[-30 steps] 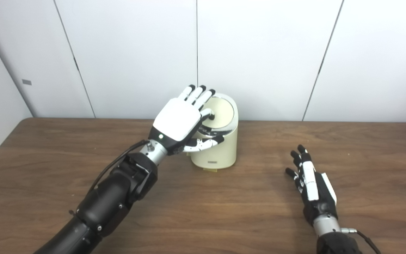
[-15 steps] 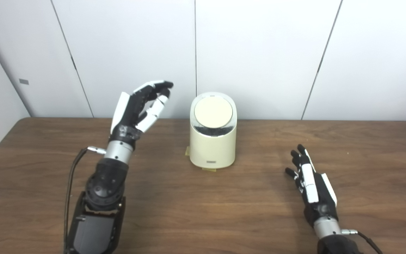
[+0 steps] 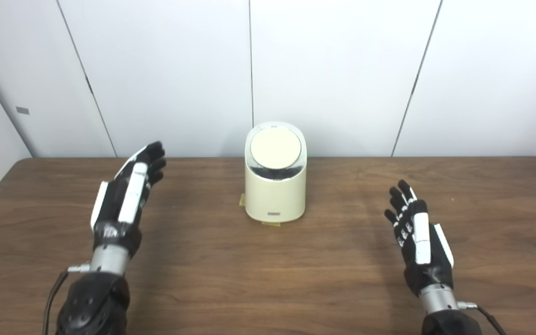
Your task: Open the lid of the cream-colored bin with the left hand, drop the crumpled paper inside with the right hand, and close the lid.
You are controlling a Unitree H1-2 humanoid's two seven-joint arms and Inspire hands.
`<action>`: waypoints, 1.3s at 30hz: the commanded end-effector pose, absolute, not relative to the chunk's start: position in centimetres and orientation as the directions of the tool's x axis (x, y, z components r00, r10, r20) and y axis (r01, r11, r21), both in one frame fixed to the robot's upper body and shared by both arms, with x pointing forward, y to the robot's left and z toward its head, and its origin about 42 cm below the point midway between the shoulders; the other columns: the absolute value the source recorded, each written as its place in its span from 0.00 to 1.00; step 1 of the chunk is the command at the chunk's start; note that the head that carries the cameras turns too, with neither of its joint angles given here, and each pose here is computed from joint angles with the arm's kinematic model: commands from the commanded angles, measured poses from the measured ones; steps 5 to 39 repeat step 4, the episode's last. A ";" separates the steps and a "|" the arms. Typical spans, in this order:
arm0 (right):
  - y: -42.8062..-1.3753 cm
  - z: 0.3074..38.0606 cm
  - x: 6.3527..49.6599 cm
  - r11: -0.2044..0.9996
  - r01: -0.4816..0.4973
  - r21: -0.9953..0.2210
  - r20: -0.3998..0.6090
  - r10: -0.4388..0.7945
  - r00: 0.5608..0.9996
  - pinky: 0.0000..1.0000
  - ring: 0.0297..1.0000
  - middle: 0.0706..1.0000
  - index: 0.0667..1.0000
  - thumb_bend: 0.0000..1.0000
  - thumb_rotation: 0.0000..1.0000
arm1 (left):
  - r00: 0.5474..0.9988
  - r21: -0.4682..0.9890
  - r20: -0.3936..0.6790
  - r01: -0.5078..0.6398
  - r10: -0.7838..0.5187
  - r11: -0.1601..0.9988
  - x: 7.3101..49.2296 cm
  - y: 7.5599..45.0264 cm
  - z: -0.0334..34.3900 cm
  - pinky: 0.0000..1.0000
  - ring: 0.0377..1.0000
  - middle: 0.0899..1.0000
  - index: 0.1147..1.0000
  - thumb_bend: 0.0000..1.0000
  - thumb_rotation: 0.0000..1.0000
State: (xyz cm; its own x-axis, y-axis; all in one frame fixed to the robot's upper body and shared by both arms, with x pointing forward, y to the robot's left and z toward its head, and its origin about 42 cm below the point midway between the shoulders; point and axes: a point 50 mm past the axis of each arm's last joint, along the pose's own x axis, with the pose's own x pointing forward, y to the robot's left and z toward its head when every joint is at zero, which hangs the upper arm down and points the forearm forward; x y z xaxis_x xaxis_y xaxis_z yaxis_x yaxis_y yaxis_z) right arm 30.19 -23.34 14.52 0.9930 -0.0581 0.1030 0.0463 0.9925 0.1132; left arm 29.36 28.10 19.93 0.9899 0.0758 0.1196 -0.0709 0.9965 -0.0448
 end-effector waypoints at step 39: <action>-23.8 16.7 30.2 0.995 0.024 0.097 0.174 -0.041 0.984 1.00 1.00 0.97 0.97 0.62 1.00 | 0.985 -0.026 0.163 -0.059 0.063 0.998 27.9 28.1 19.9 0.97 0.95 0.95 0.95 0.42 0.91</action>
